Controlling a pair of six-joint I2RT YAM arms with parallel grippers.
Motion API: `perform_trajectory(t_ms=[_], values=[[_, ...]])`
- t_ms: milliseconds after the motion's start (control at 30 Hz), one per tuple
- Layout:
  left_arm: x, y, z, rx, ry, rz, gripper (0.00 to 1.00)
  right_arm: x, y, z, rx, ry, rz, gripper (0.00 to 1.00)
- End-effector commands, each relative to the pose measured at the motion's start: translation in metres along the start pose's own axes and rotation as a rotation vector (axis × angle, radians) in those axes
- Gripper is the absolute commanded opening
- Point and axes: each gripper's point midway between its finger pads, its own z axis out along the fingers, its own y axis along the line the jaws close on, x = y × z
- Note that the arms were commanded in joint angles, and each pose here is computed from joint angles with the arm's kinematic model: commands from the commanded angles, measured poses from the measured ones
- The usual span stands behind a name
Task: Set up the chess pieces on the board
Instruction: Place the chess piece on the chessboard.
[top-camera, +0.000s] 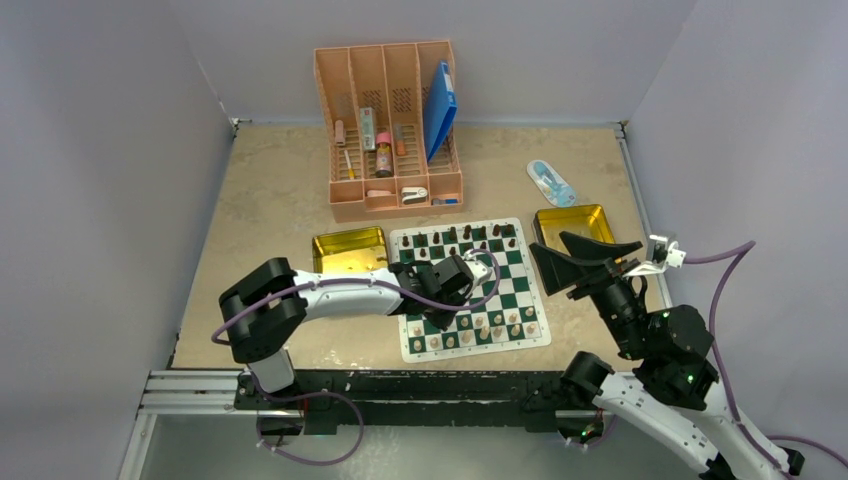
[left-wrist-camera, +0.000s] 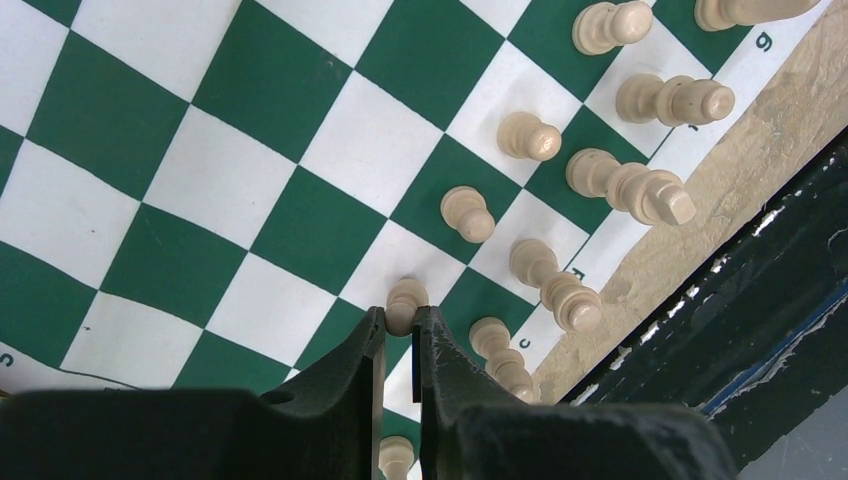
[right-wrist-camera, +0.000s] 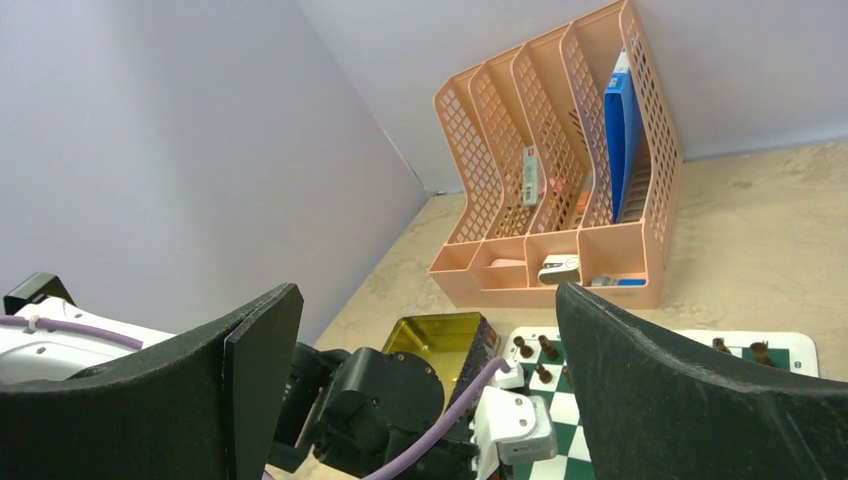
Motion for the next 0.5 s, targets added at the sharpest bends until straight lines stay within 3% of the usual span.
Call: perform_trajectory(t_ms=[0, 267, 467], values=[[-0.0074, -0.0054, 0.0045, 0.018, -0.035, 0.007, 0.00, -0.0204, 0.0073, -0.0013, -0.016, -0.063, 0.033, 0.99], [-0.0030, -0.0062, 0.0090, 0.018, -0.018, 0.002, 0.02, -0.0223, 0.0053, -0.0058, -0.010, -0.062, 0.033, 0.99], [0.0004, -0.0088, 0.0058, 0.013, 0.010, 0.006, 0.14, -0.0219, 0.0071, -0.0046, -0.017, -0.058, 0.032, 0.99]])
